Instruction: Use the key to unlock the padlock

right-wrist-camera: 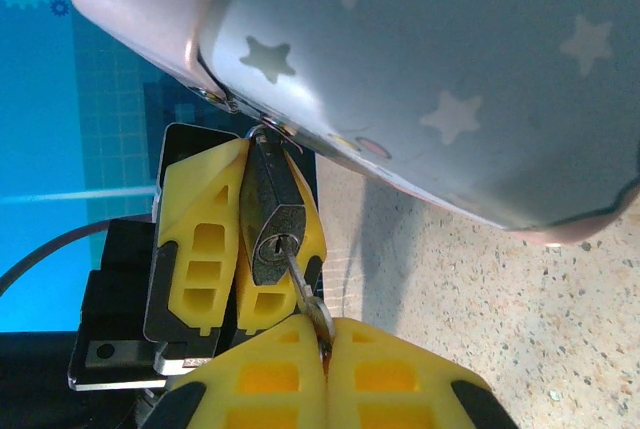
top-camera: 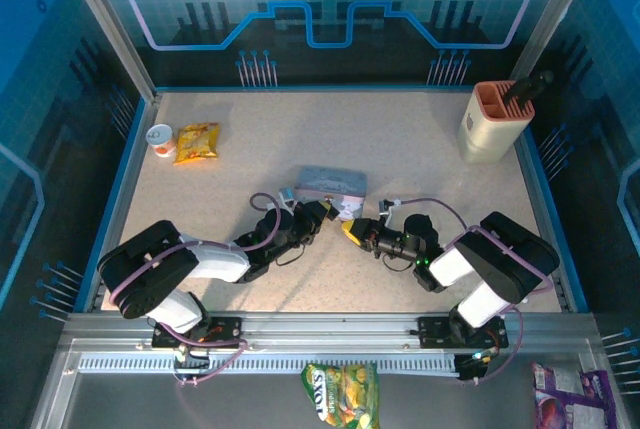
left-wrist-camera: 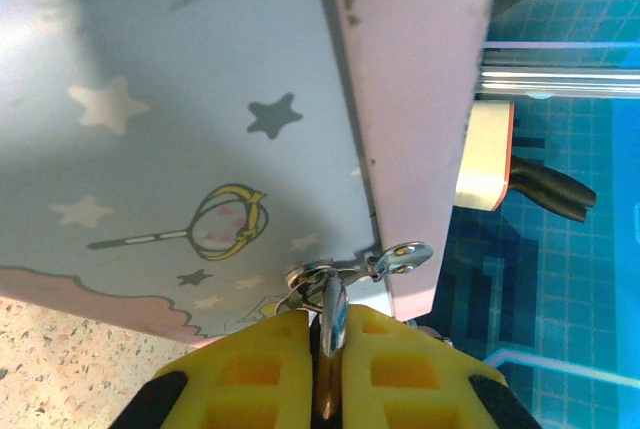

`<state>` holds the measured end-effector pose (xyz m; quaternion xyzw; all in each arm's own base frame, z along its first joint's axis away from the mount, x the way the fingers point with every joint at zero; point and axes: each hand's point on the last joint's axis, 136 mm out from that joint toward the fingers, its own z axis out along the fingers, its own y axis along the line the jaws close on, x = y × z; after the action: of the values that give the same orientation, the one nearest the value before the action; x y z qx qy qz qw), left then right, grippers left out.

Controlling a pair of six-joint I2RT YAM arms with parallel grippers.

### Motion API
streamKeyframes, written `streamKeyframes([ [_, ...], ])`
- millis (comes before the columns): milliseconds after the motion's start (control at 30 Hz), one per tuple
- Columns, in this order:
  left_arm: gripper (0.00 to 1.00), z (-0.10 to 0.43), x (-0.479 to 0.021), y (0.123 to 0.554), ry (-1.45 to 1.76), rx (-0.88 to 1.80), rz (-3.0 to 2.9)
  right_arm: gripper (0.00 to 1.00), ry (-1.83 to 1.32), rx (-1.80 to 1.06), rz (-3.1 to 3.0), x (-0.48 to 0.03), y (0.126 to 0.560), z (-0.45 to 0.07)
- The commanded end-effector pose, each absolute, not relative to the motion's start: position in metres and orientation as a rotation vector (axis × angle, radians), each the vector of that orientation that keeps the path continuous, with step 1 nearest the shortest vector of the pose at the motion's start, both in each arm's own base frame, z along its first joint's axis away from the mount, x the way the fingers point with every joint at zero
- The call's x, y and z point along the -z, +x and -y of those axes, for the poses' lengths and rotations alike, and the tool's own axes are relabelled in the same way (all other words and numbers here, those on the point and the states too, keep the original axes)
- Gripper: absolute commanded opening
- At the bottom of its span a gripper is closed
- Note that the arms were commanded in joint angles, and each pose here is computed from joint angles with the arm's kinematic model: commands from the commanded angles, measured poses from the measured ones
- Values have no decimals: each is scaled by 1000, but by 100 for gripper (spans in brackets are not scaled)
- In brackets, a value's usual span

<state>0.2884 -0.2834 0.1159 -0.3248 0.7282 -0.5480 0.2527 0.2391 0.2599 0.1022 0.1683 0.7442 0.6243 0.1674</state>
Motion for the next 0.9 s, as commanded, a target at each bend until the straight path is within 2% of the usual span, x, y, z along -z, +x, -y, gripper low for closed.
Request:
streamKeyframes([
  [0, 0, 343, -155, 235, -604, 1840, -2096, 0, 445, -1816, -1955, -141, 263, -262],
  [567, 1, 358, -160, 229, -557, 1863, -2113, 0, 359, -1788, -1982, -153, 261, -272],
  [867, 1, 362, -161, 225, -535, 1871, -2128, 0, 379, -1732, -1999, -151, 265, -260],
])
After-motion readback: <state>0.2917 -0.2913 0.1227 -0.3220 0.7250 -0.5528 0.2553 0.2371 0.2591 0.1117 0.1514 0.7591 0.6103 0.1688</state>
